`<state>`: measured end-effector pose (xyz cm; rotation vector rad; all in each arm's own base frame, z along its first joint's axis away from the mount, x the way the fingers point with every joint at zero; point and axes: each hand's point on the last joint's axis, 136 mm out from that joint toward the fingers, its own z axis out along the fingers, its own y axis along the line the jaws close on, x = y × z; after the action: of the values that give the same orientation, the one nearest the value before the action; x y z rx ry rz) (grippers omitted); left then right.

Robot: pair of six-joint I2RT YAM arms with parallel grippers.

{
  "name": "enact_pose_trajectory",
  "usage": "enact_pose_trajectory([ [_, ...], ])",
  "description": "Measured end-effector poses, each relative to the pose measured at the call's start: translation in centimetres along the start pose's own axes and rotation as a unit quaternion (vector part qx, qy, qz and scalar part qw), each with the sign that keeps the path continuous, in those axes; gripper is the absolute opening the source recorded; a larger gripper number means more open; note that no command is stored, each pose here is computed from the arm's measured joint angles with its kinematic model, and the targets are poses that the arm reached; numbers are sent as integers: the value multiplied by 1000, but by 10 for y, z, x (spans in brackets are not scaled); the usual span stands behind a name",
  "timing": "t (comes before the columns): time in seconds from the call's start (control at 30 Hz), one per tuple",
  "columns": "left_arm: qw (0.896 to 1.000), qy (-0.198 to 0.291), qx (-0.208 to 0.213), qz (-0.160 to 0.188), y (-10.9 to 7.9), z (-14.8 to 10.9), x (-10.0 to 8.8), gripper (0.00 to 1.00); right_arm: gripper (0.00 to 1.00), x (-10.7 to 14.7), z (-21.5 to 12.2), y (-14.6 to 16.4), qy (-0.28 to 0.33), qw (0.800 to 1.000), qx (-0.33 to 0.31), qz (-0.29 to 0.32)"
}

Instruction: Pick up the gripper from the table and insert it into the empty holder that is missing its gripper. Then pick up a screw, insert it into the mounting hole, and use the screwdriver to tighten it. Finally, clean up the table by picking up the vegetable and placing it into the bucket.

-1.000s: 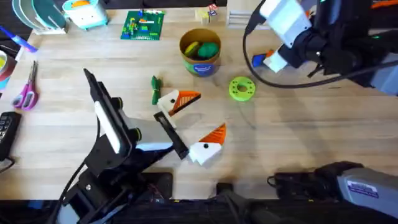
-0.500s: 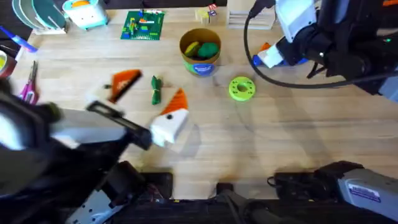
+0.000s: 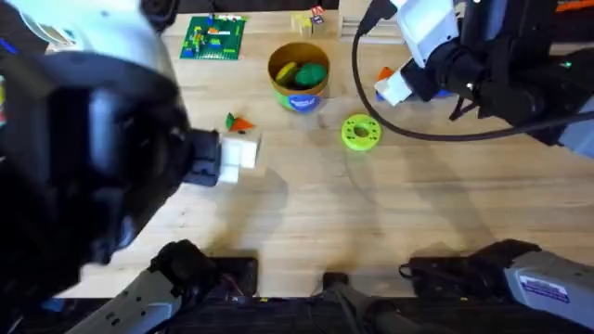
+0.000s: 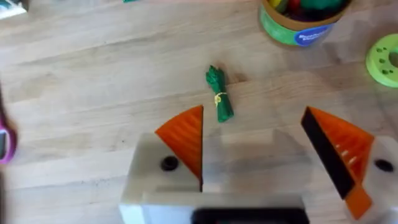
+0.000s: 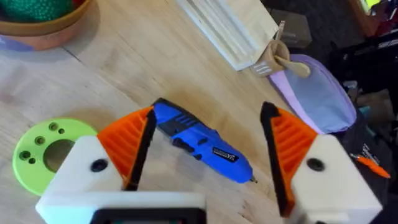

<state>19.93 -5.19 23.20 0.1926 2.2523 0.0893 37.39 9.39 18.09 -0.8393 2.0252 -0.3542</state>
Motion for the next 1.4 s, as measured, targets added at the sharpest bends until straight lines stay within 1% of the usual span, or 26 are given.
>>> enact_pose_trajectory([
  [0.07,1000,18,-10,-22,-3,11,0,990,994,0,0,0,0,1000,0,0],
  [0.17,998,48,-23,-29,-5,22,7,992,994,0,0,0,0,1000,0,1],
  [0.27,997,65,-28,-42,-7,29,10,990,994,0,0,0,0,1000,0,1],
  [0.37,992,96,-30,-74,-4,38,17,990,994,0,0,0,0,1000,0,1],
  [0.43,985,131,-38,-103,3,50,25,990,994,0,0,0,0,1000,0,1],
  [0.53,970,190,-46,-141,12,73,39,990,994,0,0,0,0,1000,0,1],
  [0.6,962,215,-47,-161,18,90,43,992,994,0,0,0,0,1000,0,1],
  [0.67,957,229,-45,-171,24,106,46,992,994,0,0,0,0,1000,0,1],
  [0.73,956,237,-36,-168,26,120,46,992,994,0,0,0,0,1000,0,1],
  [0.77,955,245,-32,-161,25,127,49,992,994,0,0,0,0,1000,0,1],
  [0.87,952,274,-18,-137,19,144,59,993,994,0,0,0,0,1000,0,1],
  [0.93,947,295,-10,-126,15,157,68,993,993,0,0,0,0,1000,0,1],
  [1.1,938,326,-2,-113,7,188,86,992,994,0,0,0,1,1000,0,1],
  [1.23,932,345,9,-112,1,202,97,994,994,0,0,0,0,1000,0,1],
  [1.27,933,343,10,-112,1,203,95,988,994,0,0,0,0,1000,0,1],
  [1.3,933,342,10,-111,1,203,94,948,994,0,0,0,0,1000,0,1],
  [1.33,933,342,14,-112,-1,204,94,885,994,0,0,0,0,1000,0,1],
  [1.4,932,343,18,-113,-2,205,93,698,994,0,0,0,0,1000,0,1],
])
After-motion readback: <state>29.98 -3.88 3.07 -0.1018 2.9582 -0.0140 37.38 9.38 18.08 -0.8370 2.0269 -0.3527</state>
